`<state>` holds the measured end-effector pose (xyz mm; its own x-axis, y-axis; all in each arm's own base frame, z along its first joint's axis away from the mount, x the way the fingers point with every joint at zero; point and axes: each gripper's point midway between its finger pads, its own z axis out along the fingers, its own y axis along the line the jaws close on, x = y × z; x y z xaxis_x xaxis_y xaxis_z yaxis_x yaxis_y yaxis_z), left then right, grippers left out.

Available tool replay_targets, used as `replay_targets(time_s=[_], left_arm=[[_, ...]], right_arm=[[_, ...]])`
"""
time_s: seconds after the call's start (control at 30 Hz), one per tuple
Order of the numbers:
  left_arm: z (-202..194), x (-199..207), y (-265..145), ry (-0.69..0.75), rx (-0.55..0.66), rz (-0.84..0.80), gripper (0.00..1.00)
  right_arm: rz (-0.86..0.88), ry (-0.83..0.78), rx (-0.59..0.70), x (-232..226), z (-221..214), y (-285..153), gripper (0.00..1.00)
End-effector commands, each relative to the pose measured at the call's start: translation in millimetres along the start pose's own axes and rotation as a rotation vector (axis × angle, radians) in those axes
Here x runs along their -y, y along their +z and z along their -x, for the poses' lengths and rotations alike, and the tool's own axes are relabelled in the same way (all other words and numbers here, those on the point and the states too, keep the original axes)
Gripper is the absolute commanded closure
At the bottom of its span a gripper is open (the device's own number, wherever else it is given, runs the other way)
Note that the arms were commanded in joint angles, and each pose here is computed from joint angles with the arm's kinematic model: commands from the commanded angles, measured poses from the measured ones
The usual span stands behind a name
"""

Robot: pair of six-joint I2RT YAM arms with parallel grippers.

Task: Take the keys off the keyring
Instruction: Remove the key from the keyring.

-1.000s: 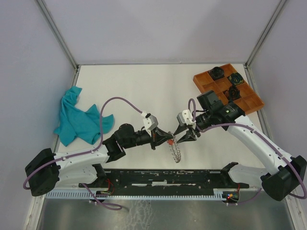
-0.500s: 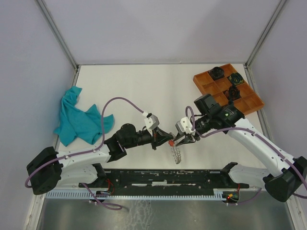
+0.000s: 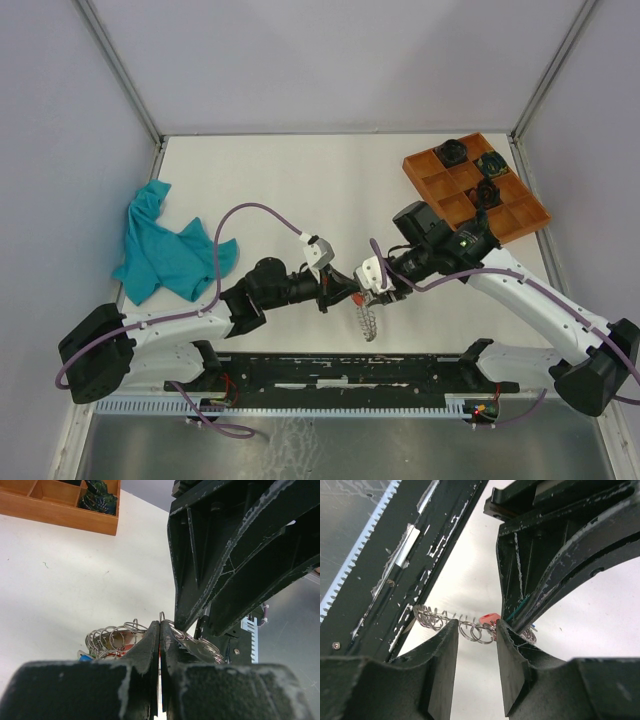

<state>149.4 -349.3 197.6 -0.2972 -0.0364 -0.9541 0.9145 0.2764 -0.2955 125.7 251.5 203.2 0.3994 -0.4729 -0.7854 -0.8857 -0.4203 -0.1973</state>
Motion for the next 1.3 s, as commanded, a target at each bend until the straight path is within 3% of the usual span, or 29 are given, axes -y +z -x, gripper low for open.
replay_targets(time_s=[0.0, 0.33, 0.7, 0.93, 1.27], left_arm=[[53, 16, 5, 0.020, 0.157, -0.052, 0.97], [52, 13, 3, 0.023, 0.163, -0.032, 0.97], [53, 11, 0, 0.053, 0.169, -0.021, 0.97], [51, 12, -3, 0.065, 0.168, -0.028, 0.97], [53, 17, -14, 0.149, 0.224, -0.059, 0.97]], right_arm=[[-0.015, -0.043, -0.021, 4, -1, -3, 0.57], [0.040, -0.061, -0.005, -10, 3, -4, 0.69], [0.047, -0.046, -0.021, -13, 1, -7, 0.71], [-0.021, 0.072, 0.035, 1, 18, -17, 0.71], [-0.139, 0.313, 0.129, 33, 10, -26, 0.62]])
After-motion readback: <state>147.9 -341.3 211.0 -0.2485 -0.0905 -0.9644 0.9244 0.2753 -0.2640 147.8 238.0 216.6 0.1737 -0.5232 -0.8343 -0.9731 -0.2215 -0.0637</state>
